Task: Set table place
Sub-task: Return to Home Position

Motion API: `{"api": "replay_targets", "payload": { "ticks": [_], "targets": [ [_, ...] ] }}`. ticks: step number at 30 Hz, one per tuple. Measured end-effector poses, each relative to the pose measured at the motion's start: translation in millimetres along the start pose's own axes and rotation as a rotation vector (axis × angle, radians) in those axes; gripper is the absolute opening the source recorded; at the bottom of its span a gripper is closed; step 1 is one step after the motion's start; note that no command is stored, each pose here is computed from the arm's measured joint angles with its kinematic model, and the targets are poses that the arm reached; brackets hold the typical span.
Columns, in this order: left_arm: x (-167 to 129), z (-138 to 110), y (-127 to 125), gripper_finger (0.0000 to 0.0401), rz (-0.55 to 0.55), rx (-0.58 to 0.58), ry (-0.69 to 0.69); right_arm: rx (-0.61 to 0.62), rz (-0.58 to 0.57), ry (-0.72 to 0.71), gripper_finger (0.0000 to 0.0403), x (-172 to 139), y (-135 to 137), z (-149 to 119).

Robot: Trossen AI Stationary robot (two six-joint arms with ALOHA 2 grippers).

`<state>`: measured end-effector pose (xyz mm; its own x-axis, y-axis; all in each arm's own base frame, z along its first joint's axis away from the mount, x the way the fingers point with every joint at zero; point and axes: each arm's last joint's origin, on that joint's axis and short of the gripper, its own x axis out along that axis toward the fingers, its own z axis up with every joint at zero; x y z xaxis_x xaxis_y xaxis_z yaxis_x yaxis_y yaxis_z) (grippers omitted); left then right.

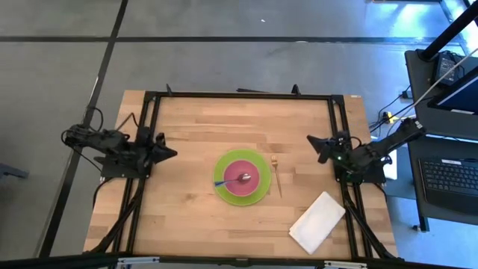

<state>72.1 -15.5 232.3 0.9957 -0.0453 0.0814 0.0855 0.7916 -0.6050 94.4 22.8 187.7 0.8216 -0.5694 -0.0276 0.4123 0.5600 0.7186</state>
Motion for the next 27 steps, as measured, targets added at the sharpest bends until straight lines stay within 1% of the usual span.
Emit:
{"api": "replay_targets", "payload": {
  "ticks": [3,5,7,9,12,13,15,17,18,20,22,24,25,26,27],
  "targets": [
    [1,-2,1,0.0003,0.003,-0.033,0.0,0.006,0.009,-0.011,0.0016,1,-9,-9],
    [1,-4,3,0.0008,0.04,-0.039,0.005,0.018,0.009,-0.014,0.0016,1,-13,-13],
    [1,-5,6,0.0013,0.077,-0.032,0.003,0.077,0.008,-0.004,0.0016,2,-16,-16],
    [1,-5,6,0.0018,0.083,-0.029,-0.001,0.141,0.021,0.01,0.0016,2,-16,-17],
    [1,-6,6,0.0023,0.072,-0.055,0.011,0.174,0.055,0.057,0.0017,2,-15,-18],
    [1,-6,6,0.0024,0.072,-0.056,0.011,0.16,0.061,0.067,0.0017,2,-15,-19],
    [1,-6,6,0.0028,0.073,-0.033,0.012,0.064,0.054,0.071,0.0017,2,-16,-20],
    [1,-5,6,0.0031,0.089,0.043,0.003,-0.004,0.018,0.025,0.0017,2,-17,-18],
    [1,-5,7,0.0032,0.106,0.074,-0.008,-0.016,-0.005,-0.002,0.0017,2,-18,-17],
    [1,-4,8,0.0036,0.151,0.086,-0.045,-0.048,-0.007,0.004,0.0017,3,-19,-18],
    [0,-2,9,0.0039,0.207,0.106,-0.085,-0.07,0.046,0.065,0.0017,4,-18,-19],
    [0,-1,10,0.0042,0.243,0.125,-0.107,-0.072,0.139,0.145,0.0017,5,-14,-20],
    [0,-1,9,0.0044,0.236,0.124,-0.11,-0.06,0.205,0.179,0.0017,5,-11,-19],
    [0,0,8,0.0045,0.205,0.12,-0.102,-0.045,0.288,0.204,0.0017,5,-6,-17],
    [1,0,6,0.0047,0.148,0.118,-0.083,-0.042,0.381,0.219,0.0017,4,-1,-14]
  ]
}}
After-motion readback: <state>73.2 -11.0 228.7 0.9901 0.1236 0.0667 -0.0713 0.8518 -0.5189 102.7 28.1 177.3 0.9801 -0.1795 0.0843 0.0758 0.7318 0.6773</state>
